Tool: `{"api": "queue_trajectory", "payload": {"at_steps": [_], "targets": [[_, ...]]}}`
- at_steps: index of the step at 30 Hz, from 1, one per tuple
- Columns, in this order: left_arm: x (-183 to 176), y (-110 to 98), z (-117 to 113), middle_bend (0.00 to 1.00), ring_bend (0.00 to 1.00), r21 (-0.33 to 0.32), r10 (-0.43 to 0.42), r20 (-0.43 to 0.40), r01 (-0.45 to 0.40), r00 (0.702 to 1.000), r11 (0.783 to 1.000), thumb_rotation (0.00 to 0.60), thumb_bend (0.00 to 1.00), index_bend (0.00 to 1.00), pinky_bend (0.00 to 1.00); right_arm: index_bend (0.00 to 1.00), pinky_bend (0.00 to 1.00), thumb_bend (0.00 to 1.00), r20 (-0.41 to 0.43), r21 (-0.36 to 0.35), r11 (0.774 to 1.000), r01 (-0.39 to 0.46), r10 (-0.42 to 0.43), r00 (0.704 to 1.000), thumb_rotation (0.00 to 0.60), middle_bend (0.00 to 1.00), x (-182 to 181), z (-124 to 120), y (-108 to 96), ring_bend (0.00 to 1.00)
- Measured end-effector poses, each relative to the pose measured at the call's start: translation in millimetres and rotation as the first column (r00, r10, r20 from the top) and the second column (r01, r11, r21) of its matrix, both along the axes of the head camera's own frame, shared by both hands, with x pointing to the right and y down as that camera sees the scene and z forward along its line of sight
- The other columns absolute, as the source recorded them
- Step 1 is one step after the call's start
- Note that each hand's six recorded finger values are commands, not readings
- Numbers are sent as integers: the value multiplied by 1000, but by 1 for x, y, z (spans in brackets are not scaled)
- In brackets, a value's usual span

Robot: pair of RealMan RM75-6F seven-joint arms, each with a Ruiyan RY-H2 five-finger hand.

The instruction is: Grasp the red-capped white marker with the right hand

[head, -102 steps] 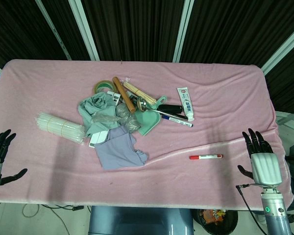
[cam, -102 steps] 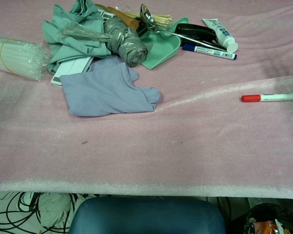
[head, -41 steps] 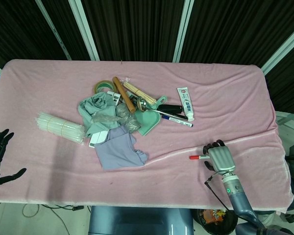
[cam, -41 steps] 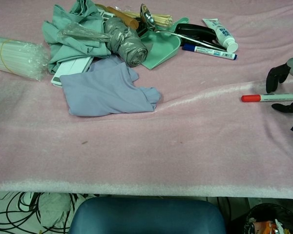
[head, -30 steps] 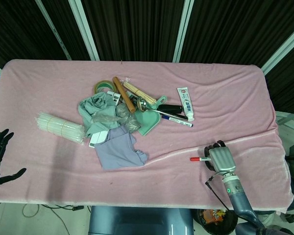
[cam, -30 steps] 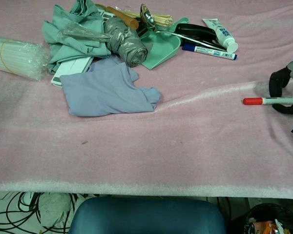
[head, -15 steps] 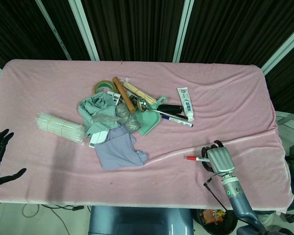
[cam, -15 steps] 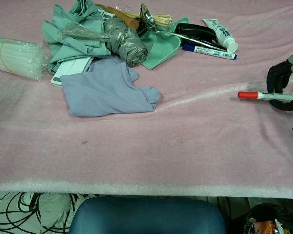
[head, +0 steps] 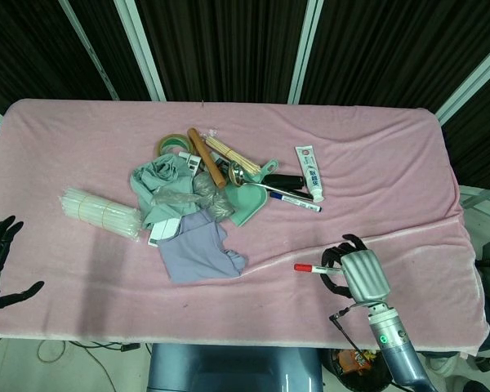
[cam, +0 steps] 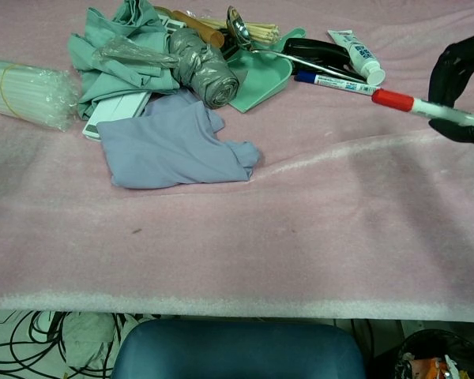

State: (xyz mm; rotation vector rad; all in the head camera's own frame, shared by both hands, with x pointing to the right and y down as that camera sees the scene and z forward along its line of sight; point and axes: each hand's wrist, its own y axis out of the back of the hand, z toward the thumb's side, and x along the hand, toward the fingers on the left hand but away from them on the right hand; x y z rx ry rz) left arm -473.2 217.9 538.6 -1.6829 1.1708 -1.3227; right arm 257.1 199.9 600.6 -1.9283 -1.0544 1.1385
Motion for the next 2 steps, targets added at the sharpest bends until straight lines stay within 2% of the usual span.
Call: {"api": "queue_trajectory", "payload": {"at_steps": [2], "targets": [[0,0,0,0,0,1,0,1,0,1000,1000,600,0,0,0,678,221,561,47,10,1000,-12,12,999,600,613,-6,-13,-1,455]]}}
